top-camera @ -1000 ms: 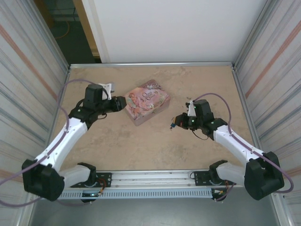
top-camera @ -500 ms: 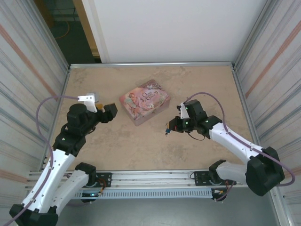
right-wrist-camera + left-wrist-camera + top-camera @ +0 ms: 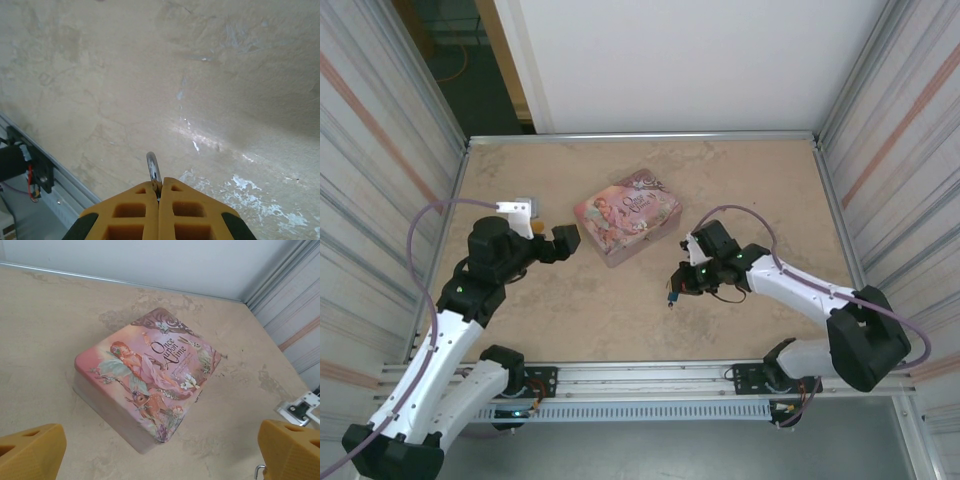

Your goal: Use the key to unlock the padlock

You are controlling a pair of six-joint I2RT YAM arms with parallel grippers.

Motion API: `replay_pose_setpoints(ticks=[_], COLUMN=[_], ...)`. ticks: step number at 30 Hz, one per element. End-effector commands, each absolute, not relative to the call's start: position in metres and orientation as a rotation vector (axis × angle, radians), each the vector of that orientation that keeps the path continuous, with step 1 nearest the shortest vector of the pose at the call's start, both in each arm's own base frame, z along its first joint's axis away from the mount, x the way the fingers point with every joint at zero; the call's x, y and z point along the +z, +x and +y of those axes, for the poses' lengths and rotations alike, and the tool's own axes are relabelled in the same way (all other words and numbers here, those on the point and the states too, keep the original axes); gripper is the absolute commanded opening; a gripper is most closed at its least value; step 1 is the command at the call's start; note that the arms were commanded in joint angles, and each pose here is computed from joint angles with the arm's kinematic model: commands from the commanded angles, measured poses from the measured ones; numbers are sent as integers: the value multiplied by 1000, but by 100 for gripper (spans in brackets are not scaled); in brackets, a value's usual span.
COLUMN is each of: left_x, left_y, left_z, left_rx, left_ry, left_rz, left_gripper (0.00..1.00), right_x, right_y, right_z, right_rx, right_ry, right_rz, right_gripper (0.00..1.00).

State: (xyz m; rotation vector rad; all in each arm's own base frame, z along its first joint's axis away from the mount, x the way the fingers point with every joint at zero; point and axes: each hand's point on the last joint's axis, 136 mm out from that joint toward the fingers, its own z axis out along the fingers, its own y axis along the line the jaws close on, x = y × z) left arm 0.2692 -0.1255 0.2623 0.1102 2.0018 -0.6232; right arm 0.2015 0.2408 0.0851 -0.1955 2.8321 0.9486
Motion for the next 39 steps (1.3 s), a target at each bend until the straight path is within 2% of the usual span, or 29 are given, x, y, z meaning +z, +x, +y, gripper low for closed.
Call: replay_pose_setpoints(ticks=[1, 35, 39], left_x=[262, 250, 250], left_y=[268, 268, 268], left_z=[-126, -124, -124], left_rx=[-626, -606, -602], left_ry=[130, 123, 126], left_rz=[2004, 2059, 2058], left_gripper=[99, 99, 99], right_x=[84, 32, 27], right_y=[202, 220, 219], right_z=[245, 274, 272], right_rx=[930, 891, 873], right_ry=[-252, -327, -327], right_rz=[2849, 3008, 3022], right_gripper=[0, 0, 4])
